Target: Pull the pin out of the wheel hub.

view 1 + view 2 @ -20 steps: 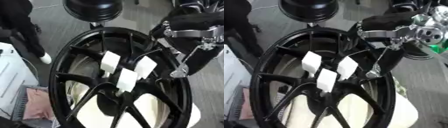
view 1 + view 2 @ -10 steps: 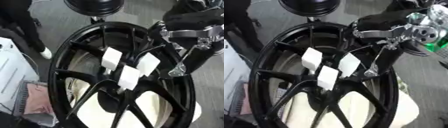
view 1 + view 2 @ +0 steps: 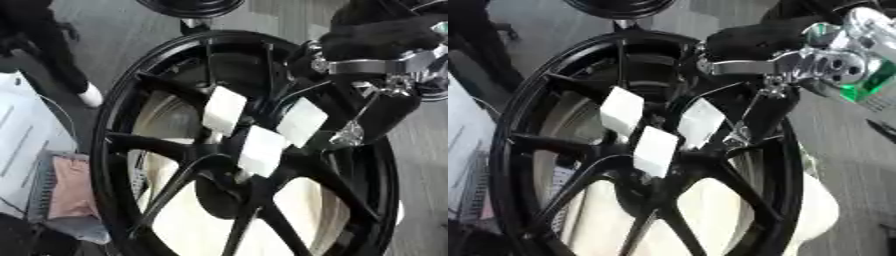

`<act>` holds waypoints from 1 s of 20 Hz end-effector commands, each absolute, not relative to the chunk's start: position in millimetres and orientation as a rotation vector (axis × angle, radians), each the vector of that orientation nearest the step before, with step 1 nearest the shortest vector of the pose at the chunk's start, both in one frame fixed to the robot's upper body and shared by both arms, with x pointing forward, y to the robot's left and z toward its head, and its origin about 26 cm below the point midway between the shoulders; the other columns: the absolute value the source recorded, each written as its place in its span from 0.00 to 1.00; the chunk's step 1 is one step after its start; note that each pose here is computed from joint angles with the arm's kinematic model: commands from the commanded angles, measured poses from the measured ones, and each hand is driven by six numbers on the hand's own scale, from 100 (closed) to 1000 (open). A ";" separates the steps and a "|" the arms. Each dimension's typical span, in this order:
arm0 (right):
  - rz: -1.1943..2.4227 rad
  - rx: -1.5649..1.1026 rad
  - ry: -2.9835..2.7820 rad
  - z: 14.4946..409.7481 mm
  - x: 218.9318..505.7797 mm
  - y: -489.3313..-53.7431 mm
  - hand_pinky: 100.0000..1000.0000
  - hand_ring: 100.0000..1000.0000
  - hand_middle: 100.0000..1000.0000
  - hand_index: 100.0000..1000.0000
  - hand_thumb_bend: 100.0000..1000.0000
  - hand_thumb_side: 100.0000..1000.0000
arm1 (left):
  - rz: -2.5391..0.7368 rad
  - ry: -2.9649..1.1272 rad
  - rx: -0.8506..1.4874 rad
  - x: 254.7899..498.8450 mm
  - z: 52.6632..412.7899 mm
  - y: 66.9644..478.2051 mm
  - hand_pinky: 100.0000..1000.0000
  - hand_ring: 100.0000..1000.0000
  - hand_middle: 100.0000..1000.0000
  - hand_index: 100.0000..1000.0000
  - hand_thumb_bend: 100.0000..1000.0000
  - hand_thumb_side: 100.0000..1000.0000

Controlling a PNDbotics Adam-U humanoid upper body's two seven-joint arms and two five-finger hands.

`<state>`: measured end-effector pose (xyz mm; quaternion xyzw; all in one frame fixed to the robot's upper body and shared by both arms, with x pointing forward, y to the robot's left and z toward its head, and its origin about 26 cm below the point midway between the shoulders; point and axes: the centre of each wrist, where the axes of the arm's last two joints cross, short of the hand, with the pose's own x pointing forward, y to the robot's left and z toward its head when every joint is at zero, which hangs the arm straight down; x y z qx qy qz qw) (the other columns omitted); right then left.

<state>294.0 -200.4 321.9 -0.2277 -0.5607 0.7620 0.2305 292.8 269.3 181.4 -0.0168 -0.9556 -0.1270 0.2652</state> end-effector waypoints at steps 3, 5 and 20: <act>2.094 -0.660 -1.550 328.0 292.1 -205.9 0.84 0.76 0.70 0.78 0.38 0.00 | -0.361 -2.603 -0.039 291.4 187.8 267.1 0.75 0.61 0.57 0.77 0.00 0.71; 2.091 -0.654 -1.547 326.7 292.3 -206.7 0.84 0.76 0.70 0.78 0.37 0.00 | -0.360 -2.604 -0.039 291.5 187.8 266.6 0.75 0.61 0.57 0.77 0.00 0.71; 2.059 -0.646 -1.557 323.7 293.1 -209.6 0.83 0.74 0.64 0.73 0.27 0.00 | -0.356 -2.603 -0.044 291.6 187.5 264.9 0.75 0.61 0.57 0.77 0.00 0.71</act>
